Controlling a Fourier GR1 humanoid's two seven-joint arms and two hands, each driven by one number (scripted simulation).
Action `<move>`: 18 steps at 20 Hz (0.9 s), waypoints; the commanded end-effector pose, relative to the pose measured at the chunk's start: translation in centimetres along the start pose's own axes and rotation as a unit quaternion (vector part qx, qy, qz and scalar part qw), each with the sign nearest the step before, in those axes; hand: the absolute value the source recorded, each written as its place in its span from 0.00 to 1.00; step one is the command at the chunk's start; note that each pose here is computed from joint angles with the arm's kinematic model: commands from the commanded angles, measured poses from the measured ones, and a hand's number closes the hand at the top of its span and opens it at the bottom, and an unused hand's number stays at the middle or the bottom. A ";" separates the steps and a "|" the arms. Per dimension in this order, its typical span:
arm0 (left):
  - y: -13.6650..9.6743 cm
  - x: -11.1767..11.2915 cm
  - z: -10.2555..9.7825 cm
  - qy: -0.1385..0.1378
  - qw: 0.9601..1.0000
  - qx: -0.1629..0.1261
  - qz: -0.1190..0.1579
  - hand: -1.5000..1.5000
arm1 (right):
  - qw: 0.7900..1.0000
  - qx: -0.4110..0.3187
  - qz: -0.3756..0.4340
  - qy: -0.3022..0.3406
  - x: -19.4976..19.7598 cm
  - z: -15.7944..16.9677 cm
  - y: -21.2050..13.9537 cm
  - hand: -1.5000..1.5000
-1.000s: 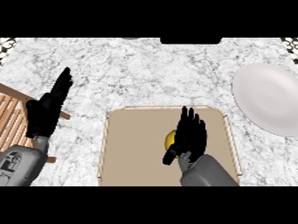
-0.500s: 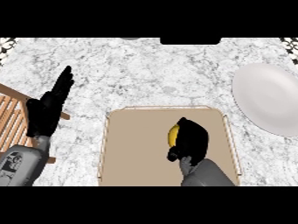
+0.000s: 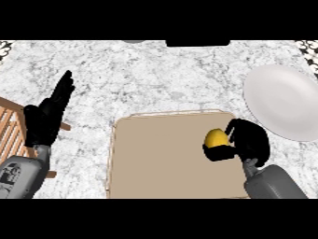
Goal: Pick the lemon from the tray and place it in the plate
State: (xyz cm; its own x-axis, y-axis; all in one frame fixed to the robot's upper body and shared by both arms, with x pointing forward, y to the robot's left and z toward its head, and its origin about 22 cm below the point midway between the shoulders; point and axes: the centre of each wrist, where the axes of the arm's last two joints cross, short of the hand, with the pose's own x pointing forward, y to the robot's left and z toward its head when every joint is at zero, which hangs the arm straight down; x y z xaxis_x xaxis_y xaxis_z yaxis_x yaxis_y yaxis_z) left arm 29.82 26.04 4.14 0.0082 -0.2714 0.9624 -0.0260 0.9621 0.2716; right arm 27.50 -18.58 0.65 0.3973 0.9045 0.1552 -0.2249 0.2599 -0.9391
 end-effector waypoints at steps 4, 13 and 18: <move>0.8 -0.4 0.3 0.008 1.000 0.014 0.003 0.50 | 0.994 -0.043 0.055 -0.078 -10.4 -3.8 -7.1 1.00; 0.9 -0.8 0.6 0.007 1.000 0.018 0.002 0.50 | 0.944 -0.200 -0.042 -0.259 -16.8 -5.2 -18.1 1.00; 0.6 -0.8 0.7 0.000 1.000 0.012 0.003 0.50 | 0.899 -0.213 -0.098 -0.370 -20.9 -5.3 -21.6 1.00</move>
State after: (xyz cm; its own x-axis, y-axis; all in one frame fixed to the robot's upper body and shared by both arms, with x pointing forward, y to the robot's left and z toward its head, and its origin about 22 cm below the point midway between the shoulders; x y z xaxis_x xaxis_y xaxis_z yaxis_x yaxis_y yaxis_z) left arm 29.12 26.97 3.58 0.0168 -0.2645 0.9642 -0.0587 0.9625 0.2650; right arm 29.36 -41.60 14.01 -0.1875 0.9322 0.3096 0.1605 0.3400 -0.9266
